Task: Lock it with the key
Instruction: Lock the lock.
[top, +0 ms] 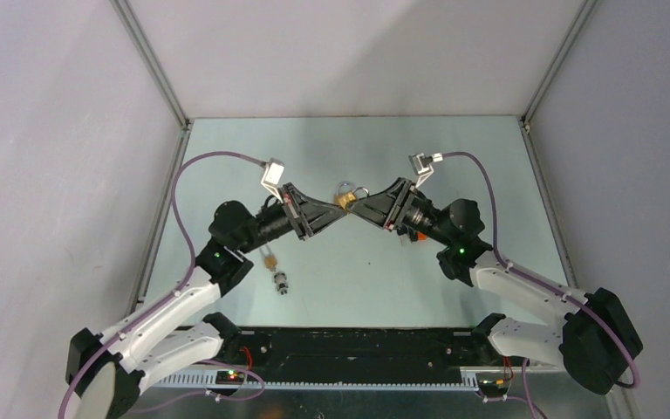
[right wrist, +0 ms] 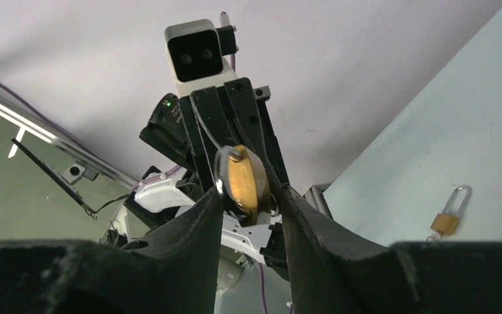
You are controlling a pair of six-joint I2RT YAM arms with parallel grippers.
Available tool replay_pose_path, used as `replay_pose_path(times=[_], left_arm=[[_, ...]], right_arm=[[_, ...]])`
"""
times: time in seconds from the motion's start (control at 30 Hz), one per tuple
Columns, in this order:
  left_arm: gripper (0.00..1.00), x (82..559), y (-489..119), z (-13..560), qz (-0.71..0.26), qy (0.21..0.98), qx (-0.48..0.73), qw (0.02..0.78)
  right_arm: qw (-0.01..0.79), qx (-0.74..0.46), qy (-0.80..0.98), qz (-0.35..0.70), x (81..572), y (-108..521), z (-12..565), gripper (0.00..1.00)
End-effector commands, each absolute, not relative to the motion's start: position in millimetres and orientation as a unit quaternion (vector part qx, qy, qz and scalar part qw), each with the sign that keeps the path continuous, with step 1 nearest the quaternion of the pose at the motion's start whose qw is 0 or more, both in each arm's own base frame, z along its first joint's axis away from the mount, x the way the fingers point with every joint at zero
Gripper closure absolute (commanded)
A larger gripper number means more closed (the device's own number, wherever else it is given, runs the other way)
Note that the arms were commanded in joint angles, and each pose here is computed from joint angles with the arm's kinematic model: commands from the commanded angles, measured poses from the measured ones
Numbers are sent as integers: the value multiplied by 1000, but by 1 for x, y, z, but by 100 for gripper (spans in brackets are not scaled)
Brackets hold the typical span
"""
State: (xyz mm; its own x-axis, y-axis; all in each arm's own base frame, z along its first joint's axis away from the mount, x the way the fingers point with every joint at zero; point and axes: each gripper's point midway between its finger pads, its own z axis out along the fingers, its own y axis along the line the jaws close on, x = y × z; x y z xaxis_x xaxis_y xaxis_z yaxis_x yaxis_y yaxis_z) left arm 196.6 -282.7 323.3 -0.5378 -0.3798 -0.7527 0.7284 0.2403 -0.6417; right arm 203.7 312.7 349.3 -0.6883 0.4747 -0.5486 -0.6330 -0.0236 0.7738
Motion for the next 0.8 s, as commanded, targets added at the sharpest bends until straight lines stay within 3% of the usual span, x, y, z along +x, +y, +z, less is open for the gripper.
replay_pose_path(times=[0.0,0.13,0.23,0.3,0.5,0.67,0.77], left_arm=[[100,194,-273,361,-604,593,140,513],[100,191,-272,361,-608,592,142,510],[100,189,-273,360,-610,592,148,506],[100,187,-274,359,-612,592,153,501],[100,185,-277,355,-616,596,159,489],[100,185,-279,352,-620,600,157,480],[100,185,-279,351,-621,602,156,478]], right_arm=[[415,-89,553,717,201,315,372,58],[425,-89,554,711,202,314,374,66],[428,-85,559,705,206,313,372,84],[432,-81,558,704,207,312,374,86],[439,-88,551,705,208,314,382,65],[438,-96,549,706,209,318,383,63],[435,-100,548,707,208,320,382,72]])
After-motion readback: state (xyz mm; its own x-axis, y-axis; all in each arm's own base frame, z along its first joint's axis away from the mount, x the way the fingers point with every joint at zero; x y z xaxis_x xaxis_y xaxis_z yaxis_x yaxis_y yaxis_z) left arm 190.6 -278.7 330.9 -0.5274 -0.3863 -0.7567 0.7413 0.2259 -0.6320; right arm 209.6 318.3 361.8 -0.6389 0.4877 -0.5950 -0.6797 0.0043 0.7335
